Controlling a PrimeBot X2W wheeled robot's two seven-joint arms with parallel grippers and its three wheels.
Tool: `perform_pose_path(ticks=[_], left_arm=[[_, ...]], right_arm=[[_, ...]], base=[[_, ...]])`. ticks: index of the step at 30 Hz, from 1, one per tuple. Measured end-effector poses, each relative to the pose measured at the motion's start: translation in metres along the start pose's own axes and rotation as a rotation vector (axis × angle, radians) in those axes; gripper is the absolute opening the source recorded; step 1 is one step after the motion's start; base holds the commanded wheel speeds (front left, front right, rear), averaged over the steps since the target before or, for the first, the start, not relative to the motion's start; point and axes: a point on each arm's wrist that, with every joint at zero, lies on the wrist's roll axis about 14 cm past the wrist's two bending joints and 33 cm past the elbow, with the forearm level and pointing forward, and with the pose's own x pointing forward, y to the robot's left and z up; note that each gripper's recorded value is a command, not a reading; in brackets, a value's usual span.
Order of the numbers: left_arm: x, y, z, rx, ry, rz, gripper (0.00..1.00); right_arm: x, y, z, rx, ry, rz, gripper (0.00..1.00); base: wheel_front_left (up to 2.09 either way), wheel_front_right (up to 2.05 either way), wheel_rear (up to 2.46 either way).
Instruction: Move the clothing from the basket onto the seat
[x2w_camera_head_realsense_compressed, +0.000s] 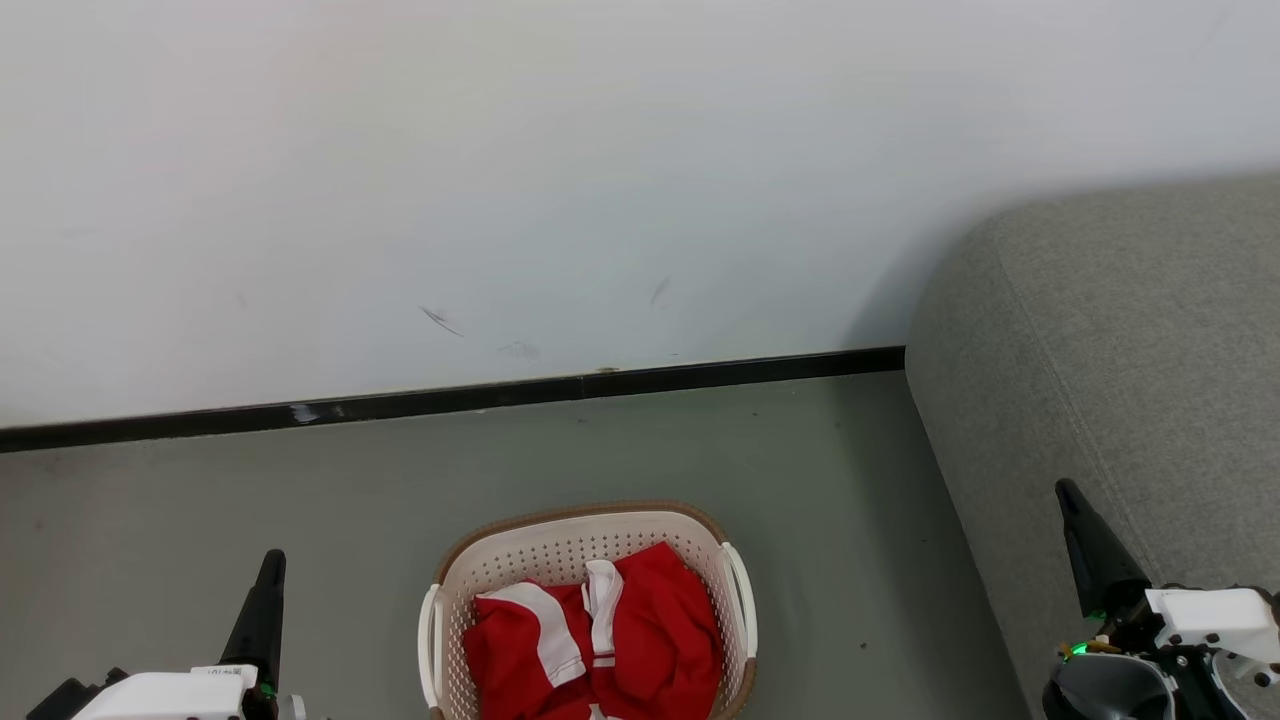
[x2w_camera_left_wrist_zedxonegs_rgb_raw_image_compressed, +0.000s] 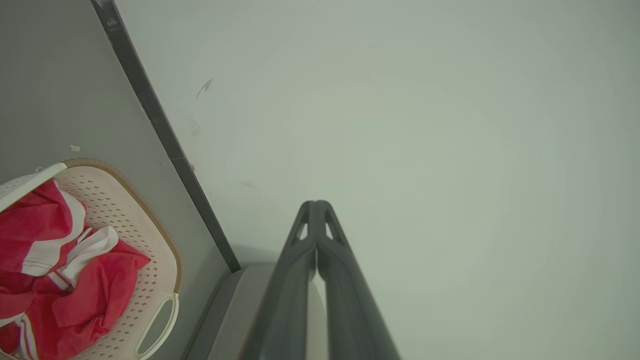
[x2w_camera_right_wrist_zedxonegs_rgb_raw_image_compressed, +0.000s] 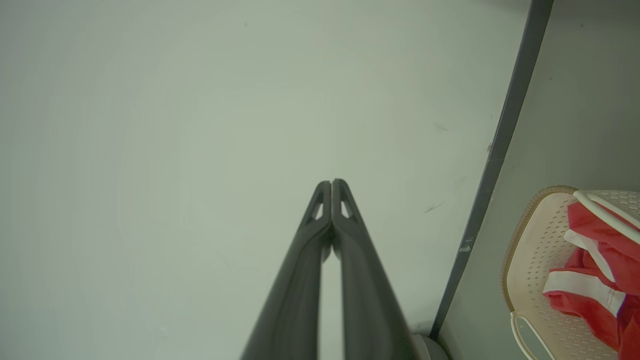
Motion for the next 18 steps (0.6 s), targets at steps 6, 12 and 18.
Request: perform_pose_path(ticks=[6,12,18], left_arm=[[0.000,0.000,0.000,0.000,0.000,0.000,0.00],[-0.001,0.003,-0.001,-0.003,0.000,0.008,1.00],[-0.015,0.036,-0.011,-0.041,0.004,0.104,1.00]], right_arm=[[0.000,0.000,0.000,0.000,0.000,0.000,0.00],[0.000,-0.002,0.000,0.002,0.000,-0.006,1.00],[-0.017,-0.039,-0.009,0.031,0.004,-0.113,1.00]], base=[[0.00,0.00,0.00],[0.00,0.00,0.00],[0.00,0.00,0.00]])
